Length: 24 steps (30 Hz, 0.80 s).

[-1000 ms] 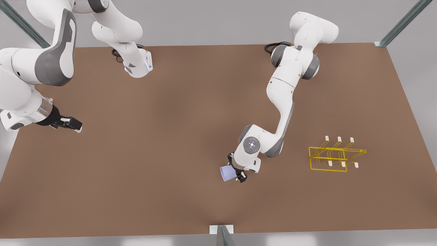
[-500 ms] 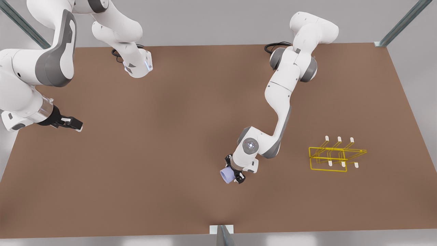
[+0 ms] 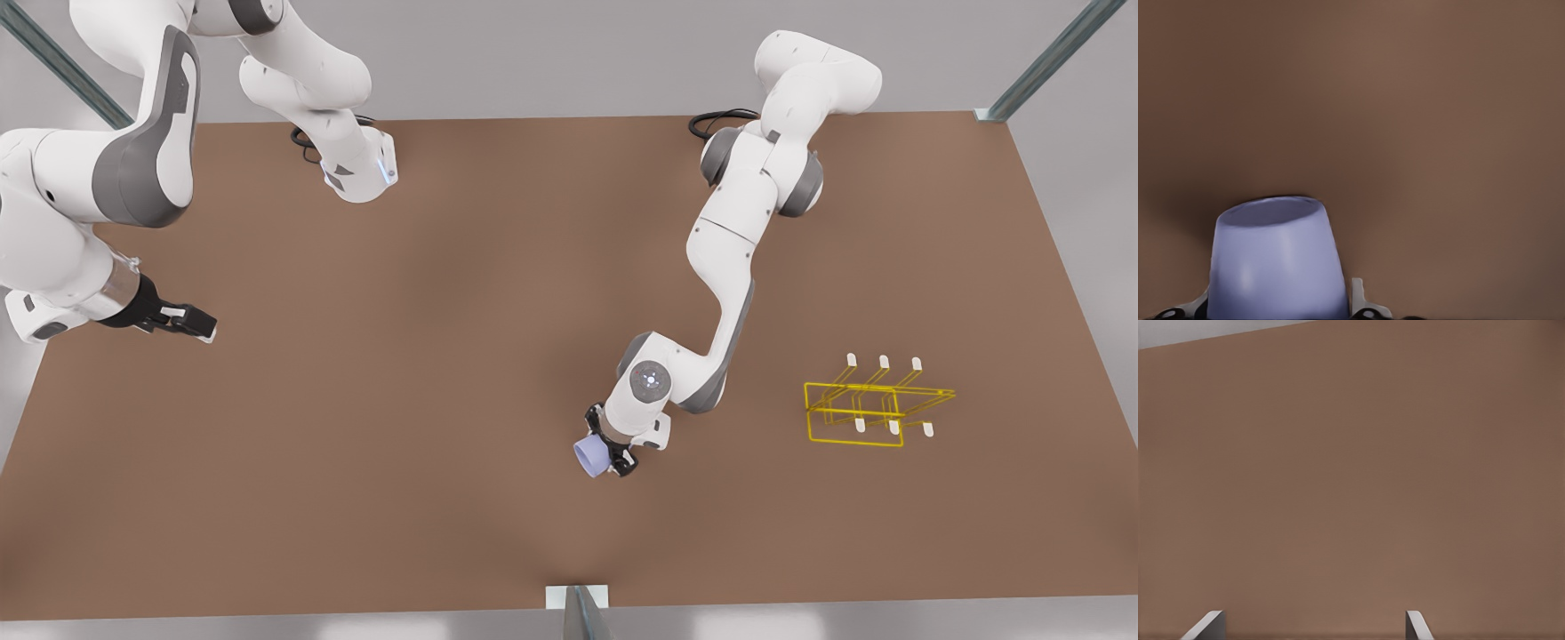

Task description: Place the cup on the cup holder

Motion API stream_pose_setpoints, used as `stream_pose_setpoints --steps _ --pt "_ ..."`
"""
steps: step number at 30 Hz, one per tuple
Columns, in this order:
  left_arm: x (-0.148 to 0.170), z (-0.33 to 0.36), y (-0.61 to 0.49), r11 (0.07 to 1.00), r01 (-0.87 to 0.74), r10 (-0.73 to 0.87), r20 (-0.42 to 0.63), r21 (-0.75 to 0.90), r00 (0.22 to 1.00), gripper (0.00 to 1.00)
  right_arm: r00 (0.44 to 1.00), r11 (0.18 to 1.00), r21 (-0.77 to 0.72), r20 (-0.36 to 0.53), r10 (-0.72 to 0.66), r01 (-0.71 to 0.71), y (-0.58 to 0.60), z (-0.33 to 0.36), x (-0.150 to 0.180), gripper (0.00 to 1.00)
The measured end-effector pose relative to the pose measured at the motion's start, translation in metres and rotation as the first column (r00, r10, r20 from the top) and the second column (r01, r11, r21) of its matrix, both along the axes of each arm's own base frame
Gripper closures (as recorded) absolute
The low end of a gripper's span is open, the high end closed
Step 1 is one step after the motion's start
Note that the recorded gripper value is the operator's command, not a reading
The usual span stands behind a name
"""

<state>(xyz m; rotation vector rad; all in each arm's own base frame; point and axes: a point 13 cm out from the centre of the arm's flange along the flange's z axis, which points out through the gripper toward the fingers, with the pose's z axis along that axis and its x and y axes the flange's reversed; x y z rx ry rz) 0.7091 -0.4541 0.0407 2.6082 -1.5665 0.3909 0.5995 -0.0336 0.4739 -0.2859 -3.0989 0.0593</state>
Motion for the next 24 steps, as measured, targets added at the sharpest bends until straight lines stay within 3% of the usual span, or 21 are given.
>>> stream_pose_setpoints --steps 5,10,15,21,24 --pt "0.003 0.015 -0.004 1.0 0.004 -0.004 0.011 -0.011 1.0 0.23 1.0 1.0 0.0 0.002 -0.002 0.002 -0.001 -0.001 0.001 0.0" --pt "-0.008 0.11 -0.032 0.998 0.055 -0.054 0.022 -0.031 0.998 0.22 1.0 1.0 0.0 0.003 -0.023 0.023 -0.015 0.002 -0.001 0.0" --pt "-0.097 0.111 -0.076 0.94 0.282 -0.282 -0.026 0.19 0.959 0.22 1.0 1.0 0.0 0.003 -0.021 0.021 -0.015 0.003 -0.002 0.0" --pt "-0.176 0.107 -0.065 0.678 0.466 -0.456 -0.173 0.569 0.873 0.22 1.0 1.0 0.001 0.003 -0.02 0.02 -0.014 0.004 -0.003 0.0" --pt "-0.218 0.101 -0.016 0.435 0.514 -0.466 -0.303 0.74 0.831 0.22 1.0 1.0 0.001 0.008 -0.019 0.019 -0.014 0.006 -0.002 0.0"
